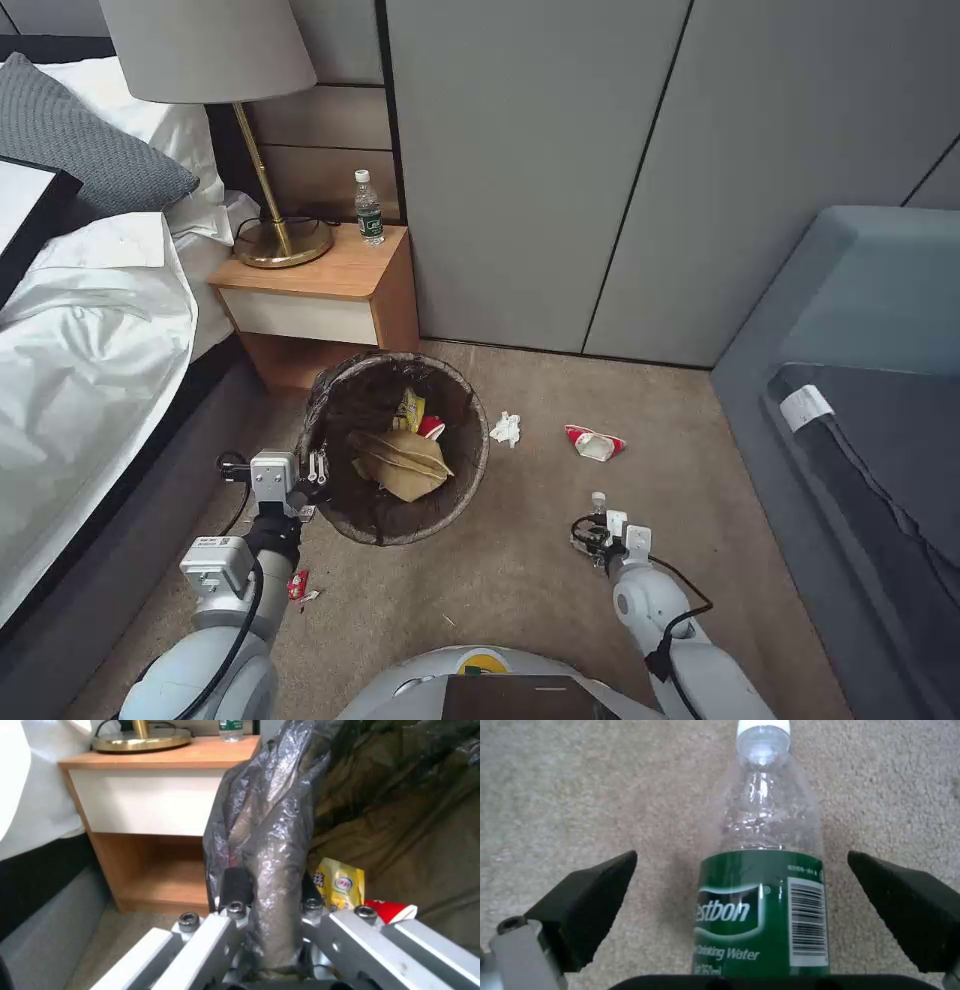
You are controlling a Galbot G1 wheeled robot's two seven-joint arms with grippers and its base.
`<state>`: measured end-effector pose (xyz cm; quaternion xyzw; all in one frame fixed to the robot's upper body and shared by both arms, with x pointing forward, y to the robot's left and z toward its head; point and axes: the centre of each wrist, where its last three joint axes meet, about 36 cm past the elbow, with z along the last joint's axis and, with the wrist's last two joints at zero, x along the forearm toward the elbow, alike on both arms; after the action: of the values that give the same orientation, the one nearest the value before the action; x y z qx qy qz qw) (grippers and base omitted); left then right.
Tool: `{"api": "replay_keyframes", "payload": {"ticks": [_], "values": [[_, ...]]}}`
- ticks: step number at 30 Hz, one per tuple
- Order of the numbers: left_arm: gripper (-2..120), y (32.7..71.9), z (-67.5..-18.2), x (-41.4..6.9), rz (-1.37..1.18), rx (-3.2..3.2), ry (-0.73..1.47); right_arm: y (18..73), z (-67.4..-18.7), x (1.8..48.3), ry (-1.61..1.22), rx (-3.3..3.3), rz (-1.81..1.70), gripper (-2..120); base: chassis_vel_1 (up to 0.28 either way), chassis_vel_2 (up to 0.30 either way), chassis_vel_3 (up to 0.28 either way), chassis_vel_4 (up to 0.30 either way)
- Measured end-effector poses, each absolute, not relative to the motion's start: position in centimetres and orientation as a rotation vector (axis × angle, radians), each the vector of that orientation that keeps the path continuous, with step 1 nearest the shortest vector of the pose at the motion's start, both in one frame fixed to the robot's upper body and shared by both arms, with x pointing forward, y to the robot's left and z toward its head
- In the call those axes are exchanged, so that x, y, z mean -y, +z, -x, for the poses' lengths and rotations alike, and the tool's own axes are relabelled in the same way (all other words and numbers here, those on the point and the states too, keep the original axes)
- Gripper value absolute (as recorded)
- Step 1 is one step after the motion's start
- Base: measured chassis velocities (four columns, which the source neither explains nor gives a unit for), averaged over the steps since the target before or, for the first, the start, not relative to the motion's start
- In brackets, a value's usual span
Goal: Pick up the trash bin, then pick up the garbage from the floor and place it into the trash bin.
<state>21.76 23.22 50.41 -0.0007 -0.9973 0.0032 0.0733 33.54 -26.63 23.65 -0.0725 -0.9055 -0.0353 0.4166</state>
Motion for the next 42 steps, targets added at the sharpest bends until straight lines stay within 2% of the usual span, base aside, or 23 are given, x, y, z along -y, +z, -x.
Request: {"api": "replay_keyframes", "payload": {"ticks": [4, 6, 7, 11, 12, 16, 17, 20, 24, 32, 39, 42], "values": [[3, 50.4, -21.8, -23.2, 0.003, 2.995, 0.010, 23.3, -33.5, 26.8, -0.085, 2.269, 0.187, 97, 0.000, 0.000, 0.000, 0.000], [3, 50.4, -21.8, -23.2, 0.003, 2.995, 0.010, 23.2, -33.5, 26.8, -0.085, 2.267, 0.189, 89, 0.000, 0.000, 0.000, 0.000], [3, 50.4, -21.8, -23.2, 0.003, 2.995, 0.010, 23.2, -33.5, 26.8, -0.085, 2.267, 0.189, 89, 0.000, 0.000, 0.000, 0.000], [3, 50.4, -21.8, -23.2, 0.004, 2.996, 0.010, 22.9, -33.5, 26.9, -0.092, 2.265, 0.194, 73, 0.000, 0.000, 0.000, 0.000], [3, 50.4, -21.8, -23.2, 0.004, 2.996, 0.010, 22.9, -33.5, 26.9, -0.092, 2.265, 0.194, 73, 0.000, 0.000, 0.000, 0.000], [3, 50.4, -21.8, -23.3, 0.002, 2.997, 0.008, 22.8, -33.5, 26.9, -0.112, 2.261, 0.199, 54, 0.000, 0.000, 0.000, 0.000], [3, 50.4, -21.8, -23.3, 0.002, 2.997, 0.008, 22.8, -33.5, 26.9, -0.112, 2.261, 0.199, 54, 0.000, 0.000, 0.000, 0.000], [3, 50.5, -21.8, -23.3, 0.003, 2.998, 0.009, 22.8, -33.5, 27.0, -0.121, 2.263, 0.204, 40, 0.000, 0.000, 0.000, 0.000], [3, 50.5, -21.8, -23.2, 0.004, 2.999, 0.010, 22.8, -33.4, 27.2, -0.129, 2.263, 0.211, 31, 0.000, 0.000, 0.000, 0.000], [3, 50.5, -21.8, -23.2, 0.004, 2.999, 0.011, 24.0, -33.4, 27.5, -0.133, 2.303, 0.217, 28, 0.000, 0.000, 0.000, 0.000], [3, 50.5, -21.9, -23.3, 0.002, 2.999, 0.006, 30.5, -33.4, 28.3, -0.106, 2.456, 0.133, 28, 0.000, 0.000, 0.000, 0.000], [3, 50.5, -21.9, -23.3, 0.003, 2.998, 0.006, 35.9, -32.9, 28.5, -0.089, 2.585, 0.039, 28, 0.000, 0.000, 0.000, 0.000]]}}
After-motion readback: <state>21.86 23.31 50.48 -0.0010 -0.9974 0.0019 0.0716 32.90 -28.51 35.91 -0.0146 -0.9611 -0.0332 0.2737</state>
